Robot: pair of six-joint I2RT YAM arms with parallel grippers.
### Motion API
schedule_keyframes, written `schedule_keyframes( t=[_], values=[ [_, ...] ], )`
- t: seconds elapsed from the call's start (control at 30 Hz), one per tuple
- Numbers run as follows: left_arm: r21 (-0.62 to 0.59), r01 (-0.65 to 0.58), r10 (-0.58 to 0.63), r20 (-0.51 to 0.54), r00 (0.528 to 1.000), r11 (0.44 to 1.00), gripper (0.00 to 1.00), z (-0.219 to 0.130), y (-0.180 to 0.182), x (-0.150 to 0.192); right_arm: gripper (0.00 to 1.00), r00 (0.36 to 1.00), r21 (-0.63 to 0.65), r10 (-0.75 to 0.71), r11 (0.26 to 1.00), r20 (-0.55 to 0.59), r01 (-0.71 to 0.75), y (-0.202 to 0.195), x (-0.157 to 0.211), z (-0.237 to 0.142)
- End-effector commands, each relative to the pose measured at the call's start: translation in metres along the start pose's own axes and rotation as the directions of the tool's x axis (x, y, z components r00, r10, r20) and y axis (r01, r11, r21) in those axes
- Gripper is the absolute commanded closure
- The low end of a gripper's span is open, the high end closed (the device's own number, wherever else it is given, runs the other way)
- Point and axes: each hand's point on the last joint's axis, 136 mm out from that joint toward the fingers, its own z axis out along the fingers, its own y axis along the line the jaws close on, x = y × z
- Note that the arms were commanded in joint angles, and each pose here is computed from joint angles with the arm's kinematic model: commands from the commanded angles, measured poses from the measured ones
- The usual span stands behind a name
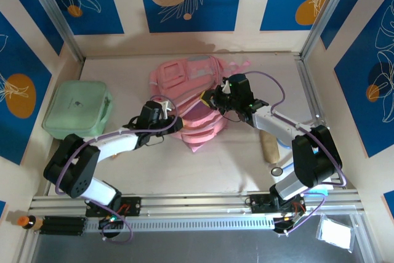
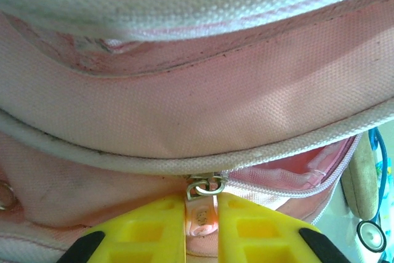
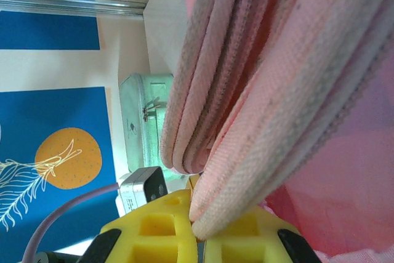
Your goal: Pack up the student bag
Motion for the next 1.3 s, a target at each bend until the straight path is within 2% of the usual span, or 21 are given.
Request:
schedule_keyframes(
  t=[0.0, 0.07, 0.2, 0.27, 0.6, 0.93, 1.0, 1.03, 1.1, 1.27],
  values=[
    [0.072, 0.004, -0.007, 0.041, 0.999, 0.997, 0.82, -0.006, -0.012, -0.008, 0.97, 0.998, -0.096, -0.059, 0.994, 0.022, 0.060, 0.027, -0.005, -0.009],
    [0.070, 0.014, -0.018, 0.053, 0.998, 0.997, 0.75, -0.006, -0.010, -0.010, 0.97, 0.998, -0.097, -0.059, 0.993, 0.023, 0.061, 0.028, -0.005, -0.009],
    [0.028, 0.040, -0.042, 0.063, 0.997, 0.999, 0.74, -0.004, -0.002, -0.012, 0.97, 0.998, -0.100, -0.059, 0.993, 0.022, 0.061, 0.028, -0.005, -0.008],
    [0.022, 0.049, -0.050, 0.063, 0.997, 0.999, 0.76, -0.002, -0.001, -0.012, 0.97, 0.998, -0.099, -0.059, 0.993, 0.022, 0.061, 0.028, -0.005, -0.008],
    [0.035, 0.079, -0.081, 0.065, 0.995, 0.996, 1.00, -0.008, -0.002, -0.011, 0.97, 0.998, -0.091, -0.059, 0.994, 0.027, 0.061, 0.026, -0.006, -0.008],
    [-0.006, 0.148, -0.148, 0.059, 0.987, 0.989, 1.00, -0.021, 0.002, -0.012, 0.97, 0.998, -0.086, -0.055, 0.995, 0.030, 0.057, 0.023, -0.007, -0.007],
    [-0.091, 0.177, -0.173, 0.051, 0.984, 0.980, 1.00, -0.022, 0.015, -0.010, 0.97, 0.998, -0.086, -0.055, 0.995, 0.031, 0.057, 0.023, -0.007, -0.007],
    [-0.187, 0.195, -0.189, 0.051, 0.981, 0.963, 1.00, -0.025, 0.028, -0.007, 0.97, 0.998, -0.085, -0.055, 0.995, 0.030, 0.057, 0.023, -0.007, -0.007],
    [-0.254, 0.169, -0.158, 0.062, 0.985, 0.952, 1.00, -0.030, 0.036, -0.010, 0.97, 0.998, -0.085, -0.056, 0.995, 0.031, 0.058, 0.023, -0.007, -0.007],
    [-0.208, 0.129, -0.121, 0.050, 0.991, 0.970, 1.00, -0.023, 0.023, -0.016, 0.97, 0.998, -0.081, -0.053, 0.995, 0.026, 0.055, 0.022, -0.005, -0.005]
  ],
)
